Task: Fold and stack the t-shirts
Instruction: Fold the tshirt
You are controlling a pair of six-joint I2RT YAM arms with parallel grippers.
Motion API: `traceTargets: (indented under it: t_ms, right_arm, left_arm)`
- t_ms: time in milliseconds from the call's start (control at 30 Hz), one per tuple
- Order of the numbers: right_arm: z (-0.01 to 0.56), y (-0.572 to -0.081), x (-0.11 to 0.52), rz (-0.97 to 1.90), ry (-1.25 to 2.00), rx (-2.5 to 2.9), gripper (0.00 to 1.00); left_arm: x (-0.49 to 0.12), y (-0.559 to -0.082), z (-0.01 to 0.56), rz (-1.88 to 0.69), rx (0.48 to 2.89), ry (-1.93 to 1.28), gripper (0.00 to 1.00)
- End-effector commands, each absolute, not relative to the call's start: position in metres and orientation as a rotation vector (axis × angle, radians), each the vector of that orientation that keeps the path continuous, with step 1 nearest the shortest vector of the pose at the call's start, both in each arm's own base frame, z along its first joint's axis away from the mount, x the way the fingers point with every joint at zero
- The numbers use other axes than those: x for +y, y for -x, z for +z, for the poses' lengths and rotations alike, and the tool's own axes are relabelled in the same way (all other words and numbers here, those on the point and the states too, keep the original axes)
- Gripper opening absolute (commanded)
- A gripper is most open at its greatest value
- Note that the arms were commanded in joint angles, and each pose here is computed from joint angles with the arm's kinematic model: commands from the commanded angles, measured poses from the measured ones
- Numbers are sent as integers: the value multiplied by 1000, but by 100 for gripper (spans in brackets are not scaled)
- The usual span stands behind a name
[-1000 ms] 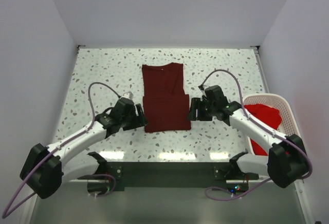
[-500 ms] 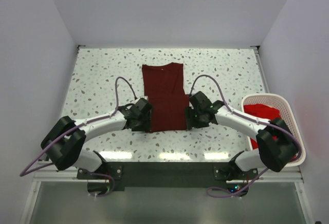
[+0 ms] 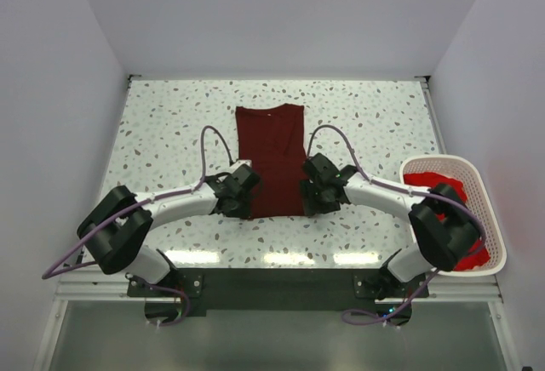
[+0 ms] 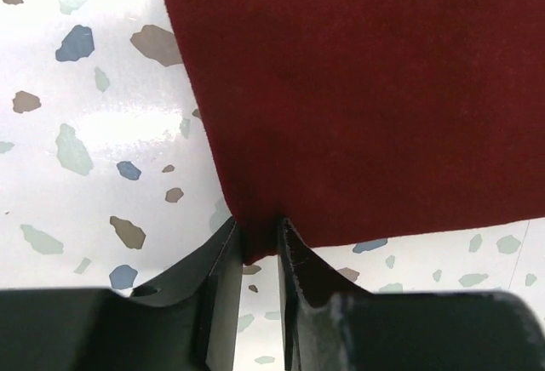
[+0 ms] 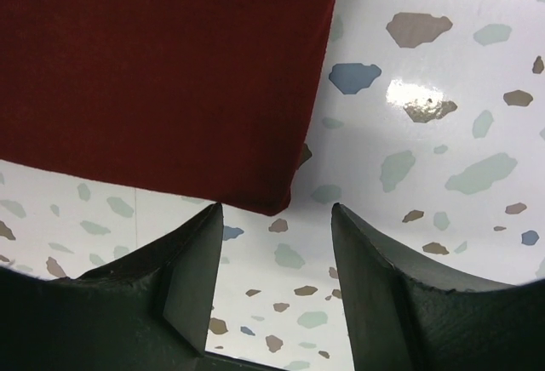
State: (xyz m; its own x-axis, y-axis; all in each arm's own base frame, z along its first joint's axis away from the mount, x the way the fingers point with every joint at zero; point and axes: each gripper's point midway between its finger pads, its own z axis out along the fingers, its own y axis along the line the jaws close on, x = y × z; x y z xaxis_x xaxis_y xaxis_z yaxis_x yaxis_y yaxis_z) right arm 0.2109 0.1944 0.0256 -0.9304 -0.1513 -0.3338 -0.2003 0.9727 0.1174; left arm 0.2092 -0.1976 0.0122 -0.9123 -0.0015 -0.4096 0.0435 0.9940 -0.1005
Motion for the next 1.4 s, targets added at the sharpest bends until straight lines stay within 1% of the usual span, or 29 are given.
traceTargets:
  t_ms: [0, 167, 200, 267, 367, 400, 433, 467, 567, 600, 633, 667, 767, 833, 900, 933, 967, 1000, 1033, 1067, 1100, 1133, 1167, 1200, 1267, 1300, 1333, 1367]
  right_arm:
    - [34, -227, 204, 204, 233, 2746, 57]
    - [23, -226, 207, 212, 231, 2765, 56]
    - [21, -226, 208, 211, 234, 2770, 55]
    - [12, -225, 205, 176, 241, 2793, 55]
    - [3, -219, 199, 144, 252, 2823, 50]
    - [1, -216, 198, 137, 258, 2832, 47]
    - [0, -214, 196, 133, 265, 2840, 45]
    - [-2, -212, 195, 125, 274, 2852, 42]
    - [-6, -207, 192, 115, 305, 2877, 35]
    - [-8, -204, 191, 111, 312, 2887, 29]
    - [-8, -203, 190, 108, 324, 2891, 26]
    - [-9, -200, 188, 102, 325, 2905, 17]
    - [-4, -184, 188, 128, 363, 2942, 0]
    - [6, -168, 194, 157, 424, 2956, 0]
    - [13, -137, 192, 120, 528, 2995, 0]
    - [25, -124, 197, 173, 540, 2998, 0]
    - [30, -106, 194, 173, 574, 3034, 0]
    - [35, -84, 198, 186, 668, 3030, 0]
    - [47, -72, 201, 247, 645, 3017, 0]
    - [52, -55, 194, 234, 672, 3054, 0]
    - [59, -40, 193, 247, 728, 3047, 0]
    - [70, -33, 192, 284, 700, 3040, 0]
    - [77, -25, 182, 258, 706, 3056, 0]
    - [88, -21, 184, 295, 710, 3046, 0]
    - [115, -25, 186, 368, 678, 2989, 0]
    - [124, -38, 185, 338, 650, 2934, 0]
    - [134, -43, 179, 294, 673, 2913, 0]
    - [157, -59, 190, 310, 658, 2848, 0]
  left_arm:
    - [-191, -201, -2, -84, 2751, -42, 25]
    - [-191, -197, -3, -93, 2758, -44, 17]
    - [-190, -196, -5, -89, 2761, -41, 13]
    - [-190, -195, -5, -95, 2765, -42, 9]
    - [-189, -193, -5, -96, 2769, -45, 4]
    - [-189, -192, -5, -93, 2769, -45, 2]
    - [-188, -192, -5, -93, 2771, -44, 2]
    - [-187, -191, -5, -91, 2770, -45, 1]
    - [-186, -188, -6, -93, 2782, -51, 0]
    - [-186, -188, -7, -93, 2785, -54, 0]
    - [-187, -185, -8, -101, 2796, -64, 0]
    - [-186, -182, -8, -103, 2807, -69, 0]
    - [-188, -169, -2, -135, 2828, -84, 0]
    - [-187, -148, 5, -140, 2863, -116, 0]
    - [-191, -126, 13, -134, 2879, -191, 0]
    - [-186, -110, 16, -104, 2913, -179, 0]
    - [-188, -100, 24, -139, 2911, -183, 0]
    - [-191, -75, 25, -161, 2938, -256, 0]
    - [-191, -59, 33, -203, 2961, -198, 0]
    - [-192, -43, 35, -236, 2985, -200, 0]
    - [-192, -15, 36, -272, 3023, -280, 0]
    - [-196, -3, 46, -339, 3038, -202, 0]
    - [-200, 6, 53, -384, 3039, -206, 0]
    - [-211, 15, 67, -455, 3018, -238, 0]
    - [-215, 12, 85, -481, 2990, -240, 0]
    - [-227, -4, 108, -509, 2905, -218, 0]
    - [-213, -14, 111, -384, 2889, -245, 0]
    - [-212, -33, 120, -352, 2859, -196, 0]
